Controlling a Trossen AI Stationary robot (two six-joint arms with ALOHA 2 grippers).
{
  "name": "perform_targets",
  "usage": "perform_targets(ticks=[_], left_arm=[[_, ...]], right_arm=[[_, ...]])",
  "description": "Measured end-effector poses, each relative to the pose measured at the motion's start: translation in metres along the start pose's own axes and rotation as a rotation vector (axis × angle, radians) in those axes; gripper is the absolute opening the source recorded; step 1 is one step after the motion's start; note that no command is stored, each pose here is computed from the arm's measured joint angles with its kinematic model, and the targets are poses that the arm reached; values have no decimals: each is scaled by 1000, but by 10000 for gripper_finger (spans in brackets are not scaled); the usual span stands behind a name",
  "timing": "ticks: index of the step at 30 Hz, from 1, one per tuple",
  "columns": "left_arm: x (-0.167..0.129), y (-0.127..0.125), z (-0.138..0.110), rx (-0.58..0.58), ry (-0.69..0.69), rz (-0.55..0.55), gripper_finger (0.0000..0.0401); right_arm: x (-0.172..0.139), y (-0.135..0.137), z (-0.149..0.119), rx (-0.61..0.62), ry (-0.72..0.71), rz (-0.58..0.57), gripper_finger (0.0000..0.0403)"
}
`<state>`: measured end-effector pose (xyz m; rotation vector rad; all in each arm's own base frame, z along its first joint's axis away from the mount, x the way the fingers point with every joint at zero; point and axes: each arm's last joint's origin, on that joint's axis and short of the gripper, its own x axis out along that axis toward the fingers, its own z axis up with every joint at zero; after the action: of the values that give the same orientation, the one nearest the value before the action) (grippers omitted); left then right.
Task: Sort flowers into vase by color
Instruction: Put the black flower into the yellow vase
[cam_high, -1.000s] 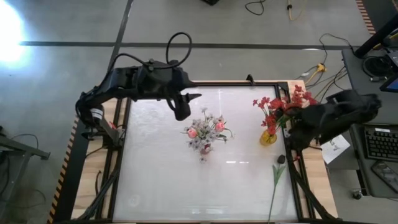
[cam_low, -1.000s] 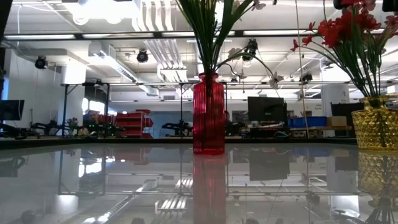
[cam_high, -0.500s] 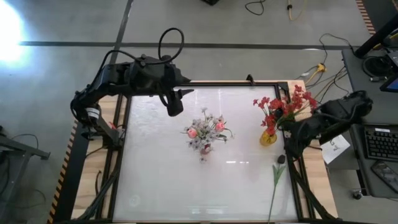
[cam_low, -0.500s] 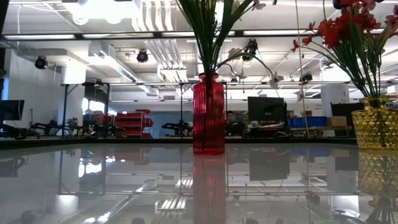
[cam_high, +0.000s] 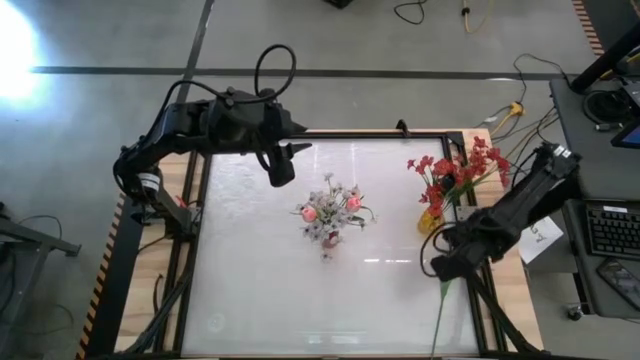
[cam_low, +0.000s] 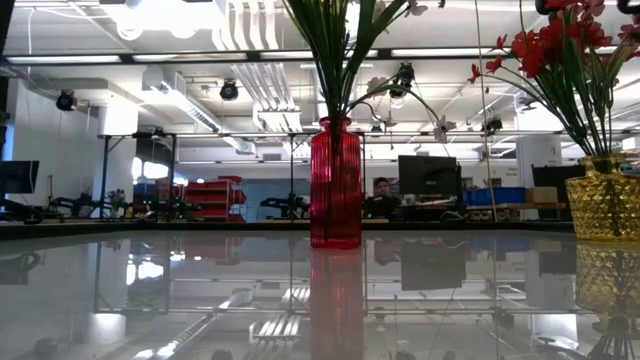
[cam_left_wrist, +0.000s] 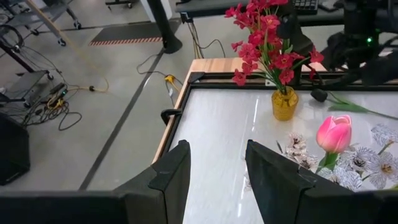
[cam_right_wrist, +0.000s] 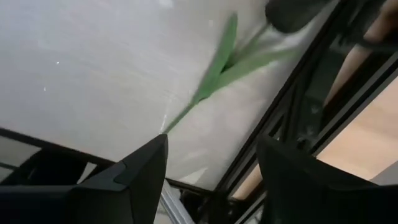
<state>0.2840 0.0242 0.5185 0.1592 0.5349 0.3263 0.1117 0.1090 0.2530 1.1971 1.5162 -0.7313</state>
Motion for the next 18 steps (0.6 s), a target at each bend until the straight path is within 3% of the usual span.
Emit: perform_targets(ticks=[3,13,18], left_arm=[[2,-1,-1,3,8,-1,141],[4,-1,-2,7,16,-2,141],[4,-1,-2,10,24,-3,141]], right_arm=[[18,2,-2,46,27,-42,230],[65,0,9,184,-77,-230,192],[86,1,14,202,-102,-200,161]])
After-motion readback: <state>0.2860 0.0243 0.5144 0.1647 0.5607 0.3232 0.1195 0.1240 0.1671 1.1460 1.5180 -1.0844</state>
